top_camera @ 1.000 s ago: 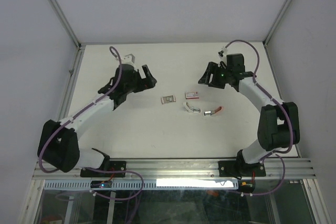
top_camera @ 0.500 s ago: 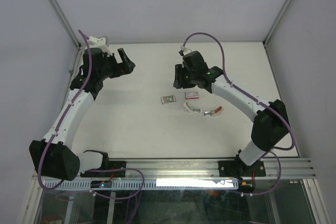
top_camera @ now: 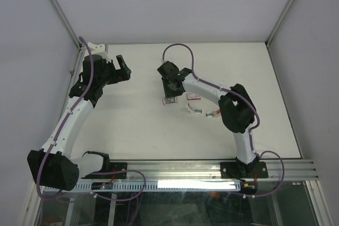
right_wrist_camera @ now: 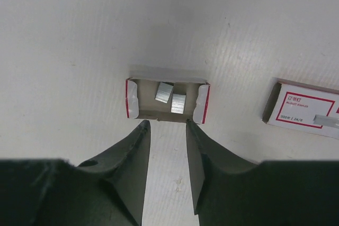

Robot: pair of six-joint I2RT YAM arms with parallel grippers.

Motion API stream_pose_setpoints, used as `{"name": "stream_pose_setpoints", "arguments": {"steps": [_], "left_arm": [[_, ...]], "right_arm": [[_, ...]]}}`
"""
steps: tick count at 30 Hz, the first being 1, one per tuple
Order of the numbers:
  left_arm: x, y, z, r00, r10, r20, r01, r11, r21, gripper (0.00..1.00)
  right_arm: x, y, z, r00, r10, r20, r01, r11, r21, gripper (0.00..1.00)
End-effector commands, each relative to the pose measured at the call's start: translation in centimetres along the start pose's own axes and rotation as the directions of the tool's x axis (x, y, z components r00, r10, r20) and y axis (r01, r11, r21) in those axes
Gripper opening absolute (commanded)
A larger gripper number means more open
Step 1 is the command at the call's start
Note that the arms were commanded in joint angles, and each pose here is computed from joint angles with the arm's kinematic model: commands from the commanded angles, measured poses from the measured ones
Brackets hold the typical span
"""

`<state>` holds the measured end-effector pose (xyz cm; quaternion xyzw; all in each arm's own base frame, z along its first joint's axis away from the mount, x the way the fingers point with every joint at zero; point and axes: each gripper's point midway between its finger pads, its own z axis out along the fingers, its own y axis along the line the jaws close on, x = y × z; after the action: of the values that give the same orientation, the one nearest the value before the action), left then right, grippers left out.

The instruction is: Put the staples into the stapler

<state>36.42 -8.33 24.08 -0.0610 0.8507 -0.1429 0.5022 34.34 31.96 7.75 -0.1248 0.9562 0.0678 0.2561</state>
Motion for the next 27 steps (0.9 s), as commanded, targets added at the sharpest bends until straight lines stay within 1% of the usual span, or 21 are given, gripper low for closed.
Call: {"name": "stream_pose_setpoints", "arguments": {"steps": [1,15,27], "left_arm": [[-2.3,0.2,-1.4,0.995,0.029,0.097,-0.028,0.999,-0.016,0.99],[-2.3,0.1,-1.4,0.995,0.027,0.096,-0.026,1.0,-0.011,0.99],[-2.3,0.3,-1.5,0.995,0.028,0.101,-0.026,0.999,-0.023,0.99]], "right_arm": [[-1.8,0.6,-0.4,0.999,0.015,0.041,-0.016,0.999,0.03,0.35],[-0.4,0.2,2.4,1.0,-0.001,-0.009,0.001,0.996,0.09,0.29],[0.0,-0.1,3.2,1.0,-0.008,-0.025,0.011,0.994,0.11,0.25]]}}
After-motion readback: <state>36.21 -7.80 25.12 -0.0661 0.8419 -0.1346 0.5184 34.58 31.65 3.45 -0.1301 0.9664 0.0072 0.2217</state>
